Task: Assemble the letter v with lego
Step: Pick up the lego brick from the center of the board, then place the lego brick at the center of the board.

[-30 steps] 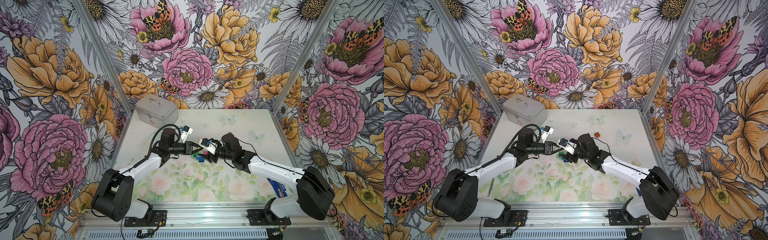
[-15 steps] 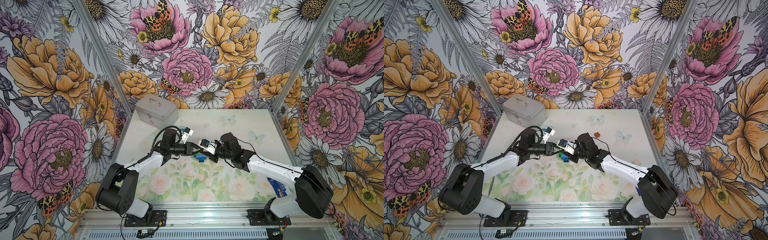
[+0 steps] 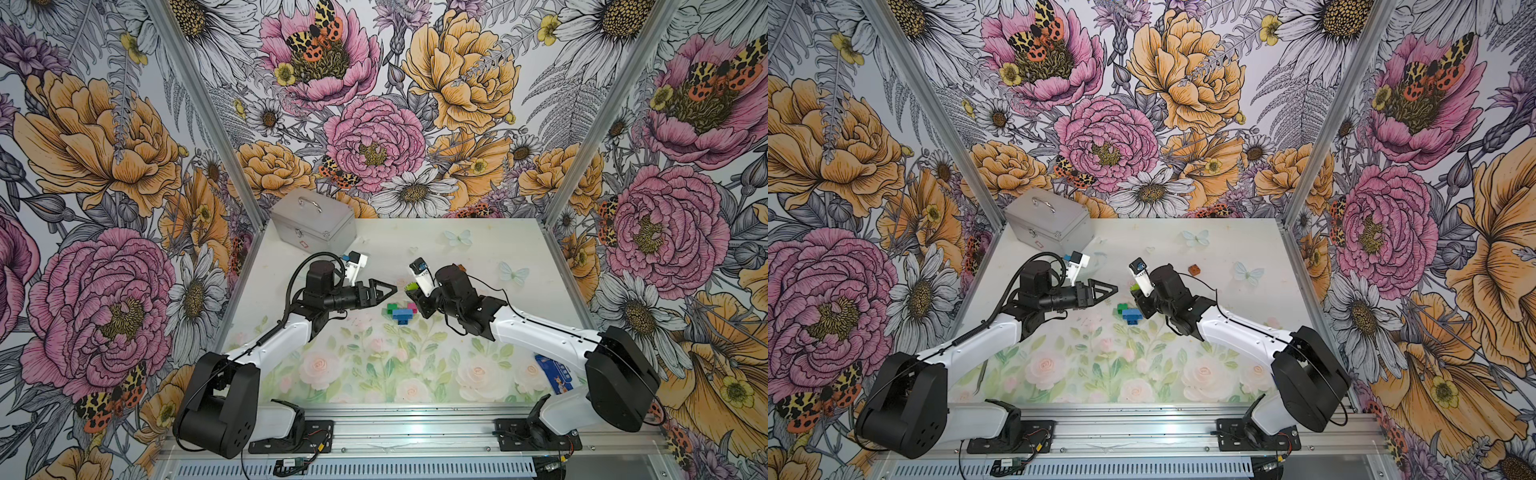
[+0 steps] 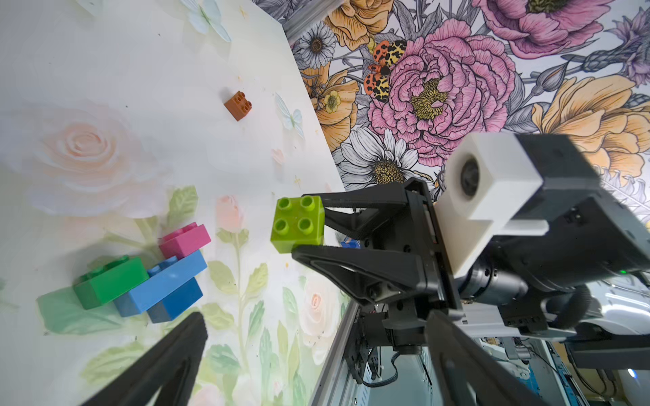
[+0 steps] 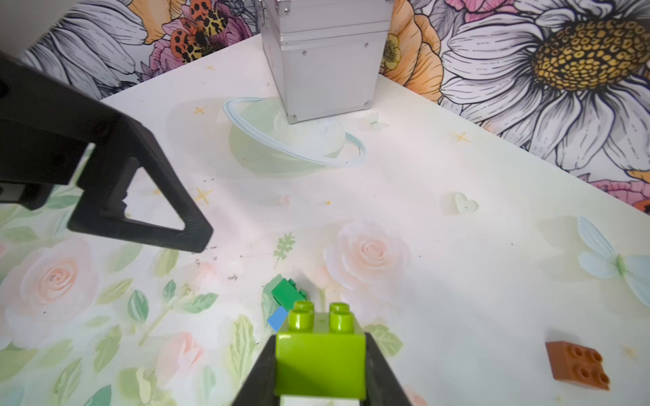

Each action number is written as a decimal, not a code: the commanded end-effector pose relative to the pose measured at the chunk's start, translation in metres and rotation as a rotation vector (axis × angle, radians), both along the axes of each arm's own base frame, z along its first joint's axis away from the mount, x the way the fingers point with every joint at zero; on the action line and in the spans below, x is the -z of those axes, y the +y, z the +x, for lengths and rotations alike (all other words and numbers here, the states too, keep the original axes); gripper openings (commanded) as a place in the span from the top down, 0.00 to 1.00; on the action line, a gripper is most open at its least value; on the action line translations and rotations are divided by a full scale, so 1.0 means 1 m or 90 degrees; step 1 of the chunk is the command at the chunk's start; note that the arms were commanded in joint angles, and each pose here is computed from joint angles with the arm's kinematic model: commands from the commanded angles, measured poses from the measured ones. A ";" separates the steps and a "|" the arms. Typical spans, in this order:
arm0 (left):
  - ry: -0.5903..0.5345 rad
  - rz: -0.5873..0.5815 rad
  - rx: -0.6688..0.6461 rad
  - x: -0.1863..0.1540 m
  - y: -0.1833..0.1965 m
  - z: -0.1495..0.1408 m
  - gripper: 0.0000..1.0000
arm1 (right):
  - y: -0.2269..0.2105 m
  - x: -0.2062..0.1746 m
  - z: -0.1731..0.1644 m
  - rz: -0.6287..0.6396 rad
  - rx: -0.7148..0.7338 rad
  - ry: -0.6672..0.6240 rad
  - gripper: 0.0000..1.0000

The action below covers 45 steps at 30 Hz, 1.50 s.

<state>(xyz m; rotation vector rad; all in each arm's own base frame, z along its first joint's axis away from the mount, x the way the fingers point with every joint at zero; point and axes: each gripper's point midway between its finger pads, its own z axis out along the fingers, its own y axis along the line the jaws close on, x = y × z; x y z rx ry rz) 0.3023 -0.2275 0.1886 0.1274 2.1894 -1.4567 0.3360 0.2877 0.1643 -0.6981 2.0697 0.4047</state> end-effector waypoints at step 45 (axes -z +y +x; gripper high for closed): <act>0.158 0.387 -0.160 0.136 0.054 -0.011 0.10 | -0.005 0.129 0.052 -0.074 0.334 0.298 0.72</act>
